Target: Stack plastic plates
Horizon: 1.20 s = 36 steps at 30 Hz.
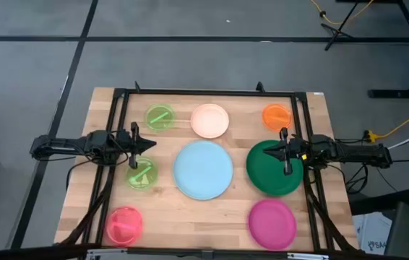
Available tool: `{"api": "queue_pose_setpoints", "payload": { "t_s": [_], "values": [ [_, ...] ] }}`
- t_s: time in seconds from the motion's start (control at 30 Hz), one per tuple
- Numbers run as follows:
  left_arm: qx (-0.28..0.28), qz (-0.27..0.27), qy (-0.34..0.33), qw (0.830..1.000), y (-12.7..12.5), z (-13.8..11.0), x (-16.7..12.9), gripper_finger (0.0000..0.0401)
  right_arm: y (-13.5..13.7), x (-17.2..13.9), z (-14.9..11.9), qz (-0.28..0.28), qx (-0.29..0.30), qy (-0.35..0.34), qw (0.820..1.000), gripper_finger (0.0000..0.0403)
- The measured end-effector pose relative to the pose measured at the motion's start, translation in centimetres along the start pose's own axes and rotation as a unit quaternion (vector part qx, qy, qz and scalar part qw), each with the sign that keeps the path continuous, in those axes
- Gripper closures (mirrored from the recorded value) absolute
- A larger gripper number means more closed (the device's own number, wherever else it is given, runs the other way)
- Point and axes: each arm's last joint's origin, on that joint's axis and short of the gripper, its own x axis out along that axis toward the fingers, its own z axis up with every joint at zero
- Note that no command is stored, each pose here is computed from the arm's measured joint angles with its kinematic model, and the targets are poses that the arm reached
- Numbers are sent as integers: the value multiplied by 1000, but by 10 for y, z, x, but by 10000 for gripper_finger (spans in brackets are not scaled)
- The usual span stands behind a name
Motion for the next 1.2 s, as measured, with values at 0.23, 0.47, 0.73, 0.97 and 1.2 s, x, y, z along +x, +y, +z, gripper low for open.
{"api": "queue_pose_setpoints", "payload": {
  "t_s": [0.23, 0.47, 0.73, 0.97, 1.2],
  "values": [
    [0, 0, 0, 1000, 0, 0, 0, 397, 0, 0, 0, 0, 0, 0, 1000, 379],
    [0, 0, 0, 1000, 0, 0, 0, 397, 0, 0, 0, 0, 0, 0, 1000, 379],
    [0, 0, 0, 1000, 0, 0, 0, 397, 0, 0, 0, 0, 0, 0, 1000, 379],
    [0, 0, 0, 1000, 0, 0, 0, 397, 0, 0, 0, 0, 0, 0, 1000, 379],
    [0, 0, 0, 1000, 0, 0, 0, 397, 0, 0, 0, 0, 0, 0, 1000, 379]
  ]
}}
